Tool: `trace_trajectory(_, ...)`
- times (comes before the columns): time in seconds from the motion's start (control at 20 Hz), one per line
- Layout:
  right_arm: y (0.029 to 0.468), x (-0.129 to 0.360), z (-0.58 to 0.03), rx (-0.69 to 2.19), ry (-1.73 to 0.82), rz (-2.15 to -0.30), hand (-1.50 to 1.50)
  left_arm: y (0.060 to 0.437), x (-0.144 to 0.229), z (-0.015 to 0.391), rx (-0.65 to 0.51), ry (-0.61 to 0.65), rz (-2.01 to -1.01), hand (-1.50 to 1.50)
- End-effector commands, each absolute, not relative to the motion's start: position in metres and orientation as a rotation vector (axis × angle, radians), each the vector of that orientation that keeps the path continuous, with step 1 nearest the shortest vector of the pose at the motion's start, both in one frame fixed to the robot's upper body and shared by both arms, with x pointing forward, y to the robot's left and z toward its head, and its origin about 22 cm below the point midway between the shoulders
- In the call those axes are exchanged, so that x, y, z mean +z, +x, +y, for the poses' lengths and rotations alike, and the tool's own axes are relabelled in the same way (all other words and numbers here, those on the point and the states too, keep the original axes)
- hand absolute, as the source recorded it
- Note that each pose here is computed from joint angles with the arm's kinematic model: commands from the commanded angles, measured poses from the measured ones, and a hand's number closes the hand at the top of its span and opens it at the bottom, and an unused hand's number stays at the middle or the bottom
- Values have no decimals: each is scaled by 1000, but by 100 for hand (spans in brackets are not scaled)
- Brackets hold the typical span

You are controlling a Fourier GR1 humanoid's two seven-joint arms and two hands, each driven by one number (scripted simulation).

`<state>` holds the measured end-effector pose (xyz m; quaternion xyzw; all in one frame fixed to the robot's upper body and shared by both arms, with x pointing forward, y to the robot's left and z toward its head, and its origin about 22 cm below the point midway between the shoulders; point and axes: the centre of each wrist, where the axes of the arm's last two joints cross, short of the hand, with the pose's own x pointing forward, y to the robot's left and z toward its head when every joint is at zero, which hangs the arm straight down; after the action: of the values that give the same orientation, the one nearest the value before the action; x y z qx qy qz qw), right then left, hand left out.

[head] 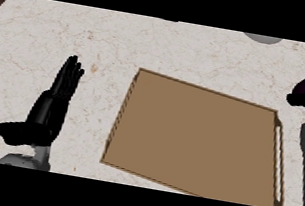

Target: Pick the eggplant from the tray and place it in the pot

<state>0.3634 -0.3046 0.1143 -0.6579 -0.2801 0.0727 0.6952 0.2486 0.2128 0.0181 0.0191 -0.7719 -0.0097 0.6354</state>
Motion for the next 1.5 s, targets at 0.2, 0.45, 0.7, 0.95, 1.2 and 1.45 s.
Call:
trace_trajectory(0.2, 404, 197, -350, -113, -1792, -393, 150, 259, 30, 192, -91, -27, -1786, 0)
trace_trajectory(0.45, 419, 219, -355, -202, -1884, -249, 150, 263, 28, 189, -103, -44, -1779, 0)
trace_trajectory(0.7, 426, 231, -370, -267, -1906, -135, 150, 261, 26, 182, -89, -45, -1779, 0)
trace_trajectory(0.95, 428, 223, -381, -325, -1931, -73, 150, 265, 22, 190, -67, -4, -1761, 0)
trace_trajectory(1.2, 430, 223, -387, -347, -1920, -19, 150, 253, 10, 196, -49, 13, -1739, 0)
trace_trajectory(1.45, 425, 216, -404, -356, -1923, 22, 150, 250, 8, 199, -24, 30, -1725, 0)
